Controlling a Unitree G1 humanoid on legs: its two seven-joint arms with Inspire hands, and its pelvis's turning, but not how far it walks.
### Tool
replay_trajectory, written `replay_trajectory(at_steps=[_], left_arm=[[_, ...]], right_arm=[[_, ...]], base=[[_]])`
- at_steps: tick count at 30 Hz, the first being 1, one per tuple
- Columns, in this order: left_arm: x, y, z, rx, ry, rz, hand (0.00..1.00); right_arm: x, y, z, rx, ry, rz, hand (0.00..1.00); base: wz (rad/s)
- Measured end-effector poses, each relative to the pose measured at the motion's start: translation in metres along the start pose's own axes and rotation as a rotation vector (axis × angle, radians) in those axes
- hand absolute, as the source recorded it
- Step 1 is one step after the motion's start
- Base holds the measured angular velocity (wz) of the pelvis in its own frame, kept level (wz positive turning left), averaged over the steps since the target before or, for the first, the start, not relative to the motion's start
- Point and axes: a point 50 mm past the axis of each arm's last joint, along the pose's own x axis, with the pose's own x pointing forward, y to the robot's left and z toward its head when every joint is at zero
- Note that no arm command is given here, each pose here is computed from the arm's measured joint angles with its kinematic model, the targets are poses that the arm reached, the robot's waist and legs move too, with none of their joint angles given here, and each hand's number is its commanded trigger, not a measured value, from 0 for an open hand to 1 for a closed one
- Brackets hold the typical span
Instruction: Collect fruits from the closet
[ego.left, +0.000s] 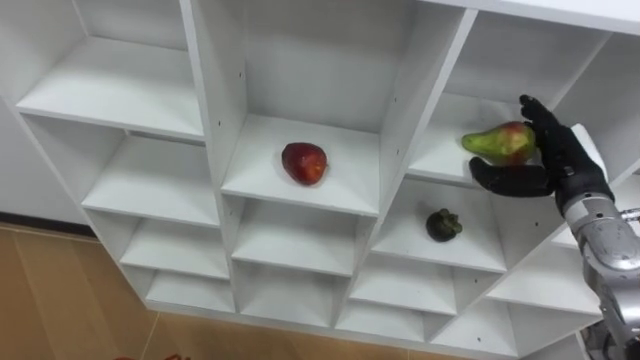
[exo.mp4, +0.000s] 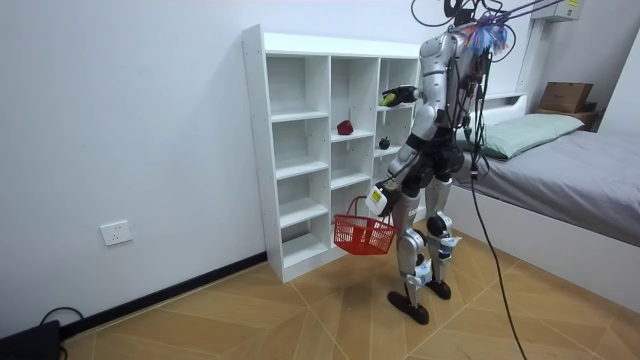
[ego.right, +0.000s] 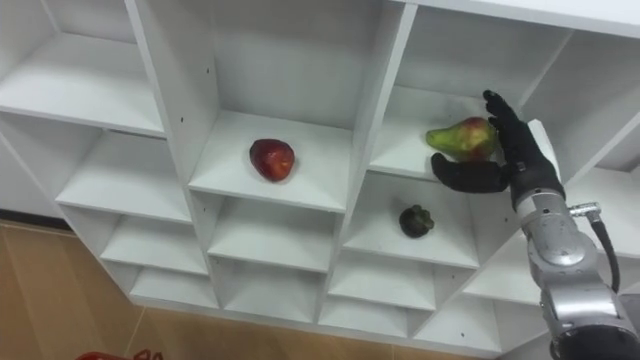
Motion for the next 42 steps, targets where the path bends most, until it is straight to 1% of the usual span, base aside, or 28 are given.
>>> replay_trajectory(at_steps=[4, 18, 26, 32, 35, 38, 42], left_arm=[[0.000, 0.001, 0.001, 0.020, -0.002, -0.004, 1.00], [0.002, 0.003, 0.008, 0.025, -0.011, 0.000, 1.00], [0.002, 0.000, 0.009, 0.035, -0.020, -0.006, 1.00], [0.002, 0.000, 0.011, 0.032, -0.026, -0.005, 1.00], [0.002, 0.000, 0.012, 0.021, -0.034, 0.000, 1.00], [0.004, -0.002, 0.019, -0.002, -0.061, 0.007, 1.00], [0.006, -0.003, 0.032, 0.000, -0.105, 0.004, 1.00]], right_arm=[[0.005, -0.003, 0.007, -0.051, -0.020, -0.006, 1.00], [0.009, -0.004, 0.005, -0.091, 0.010, -0.010, 1.00], [0.008, 0.000, 0.008, -0.017, -0.017, -0.008, 1.00], [-0.007, 0.007, 0.016, -0.020, -0.088, 0.022, 1.00], [-0.020, 0.014, 0.019, -0.082, -0.128, 0.050, 1.00], [-0.032, 0.025, 0.028, -0.102, -0.188, 0.089, 1.00], [-0.040, 0.034, 0.036, -0.086, -0.231, 0.139, 1.00]], base=[[0.00], [0.04], [0.00], [0.00], [0.00], [-0.06], [-0.09]])
